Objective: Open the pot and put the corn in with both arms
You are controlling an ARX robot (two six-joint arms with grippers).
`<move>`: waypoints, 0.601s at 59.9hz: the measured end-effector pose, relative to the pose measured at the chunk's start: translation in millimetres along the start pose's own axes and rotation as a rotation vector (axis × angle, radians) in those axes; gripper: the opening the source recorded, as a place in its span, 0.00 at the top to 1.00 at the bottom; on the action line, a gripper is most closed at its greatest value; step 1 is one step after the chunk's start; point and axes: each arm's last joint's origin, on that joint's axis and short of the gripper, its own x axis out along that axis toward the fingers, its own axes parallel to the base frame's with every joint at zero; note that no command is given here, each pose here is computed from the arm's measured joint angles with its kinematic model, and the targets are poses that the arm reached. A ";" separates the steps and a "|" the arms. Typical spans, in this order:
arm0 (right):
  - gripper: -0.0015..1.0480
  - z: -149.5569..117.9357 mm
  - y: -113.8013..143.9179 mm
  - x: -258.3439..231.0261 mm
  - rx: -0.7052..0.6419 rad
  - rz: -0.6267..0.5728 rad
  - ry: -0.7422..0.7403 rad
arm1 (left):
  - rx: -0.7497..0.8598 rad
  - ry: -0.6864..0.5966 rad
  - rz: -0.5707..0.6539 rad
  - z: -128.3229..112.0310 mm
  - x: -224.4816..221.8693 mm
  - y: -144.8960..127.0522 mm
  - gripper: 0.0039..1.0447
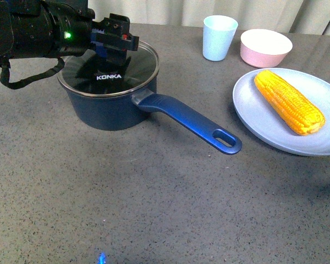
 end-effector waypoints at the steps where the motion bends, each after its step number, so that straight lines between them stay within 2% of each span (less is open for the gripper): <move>1: 0.09 0.0 0.0 0.0 0.000 0.000 0.000 | 0.002 0.000 0.002 0.0 0.0 0.0 0.43; 36: 0.09 0.0 0.0 0.0 0.000 0.000 0.000 | 0.009 0.013 0.006 10.6 -3.0 -0.3 0.43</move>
